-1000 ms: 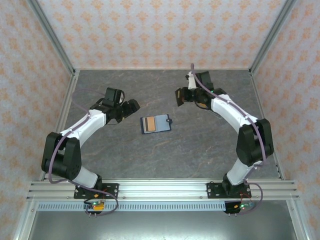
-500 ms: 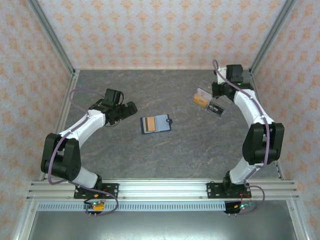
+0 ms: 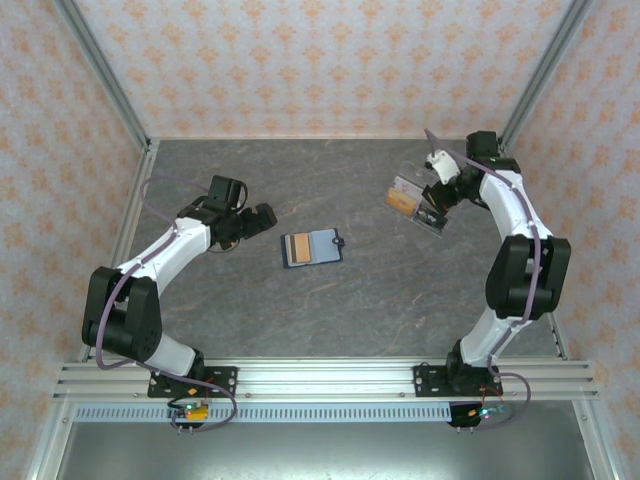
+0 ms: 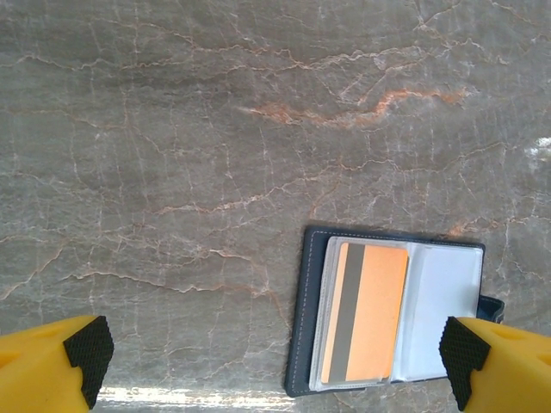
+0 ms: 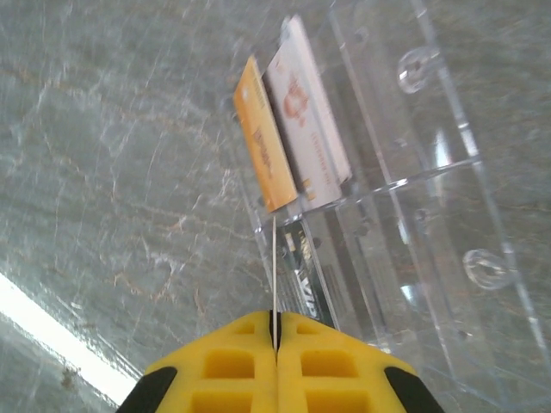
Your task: Take the credit cards out of the card holder
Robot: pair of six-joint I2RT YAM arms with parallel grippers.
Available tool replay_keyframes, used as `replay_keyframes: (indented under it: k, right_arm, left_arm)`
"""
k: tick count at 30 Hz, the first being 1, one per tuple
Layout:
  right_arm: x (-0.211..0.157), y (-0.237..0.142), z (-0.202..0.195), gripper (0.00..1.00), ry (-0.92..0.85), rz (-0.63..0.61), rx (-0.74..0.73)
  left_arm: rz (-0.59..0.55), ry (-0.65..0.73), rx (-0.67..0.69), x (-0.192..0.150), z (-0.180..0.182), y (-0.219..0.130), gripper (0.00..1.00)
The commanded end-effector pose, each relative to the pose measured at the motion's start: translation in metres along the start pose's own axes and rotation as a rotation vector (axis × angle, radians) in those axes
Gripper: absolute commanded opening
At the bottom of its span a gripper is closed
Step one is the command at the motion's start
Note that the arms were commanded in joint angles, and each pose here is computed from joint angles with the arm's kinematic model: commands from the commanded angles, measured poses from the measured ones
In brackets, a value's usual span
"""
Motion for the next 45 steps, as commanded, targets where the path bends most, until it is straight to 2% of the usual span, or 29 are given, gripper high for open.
replay_keyframes:
  k: [1, 7, 24, 38, 45]
  right_arm:
    - [-0.008, 0.007, 0.003, 0.0, -0.066, 0.057, 0.071]
    - [-0.012, 0.023, -0.012, 0.0, -0.118, 0.091, 0.03]
    - [-0.026, 0.05, -0.021, 0.0, -0.16, 0.193, 0.093]
    - [-0.006, 0.031, -0.012, 0.0, -0.17, 0.085, 0.097]
    - [-0.011, 0.033, -0.006, 0.01, -0.171, 0.09, 0.129]
  left_arm:
    - [0.039, 0.013, 0.01, -0.004, 0.001, 0.001, 1.0]
    - [0.051, 0.006, -0.016, -0.005, -0.003, 0.004, 1.0]
    - [0.087, -0.006, -0.041, -0.009, -0.006, 0.014, 1.0]
    - [0.09, -0.001, -0.043, -0.011, -0.005, 0.014, 1.0]
    - [0.093, 0.0, -0.041, -0.012, -0.004, 0.015, 1.0]
Point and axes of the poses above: each hand's point on the last joint's axis, 136 mm out from that joint toward the fingers, its own y axis out along the fingers, its own z axis along the line the jaws close on, x = y × z, the point moved 2 cm from there along -y, back along the fingers, and after that the axes turned 5 degrees about -y, right-handed, at the moved point
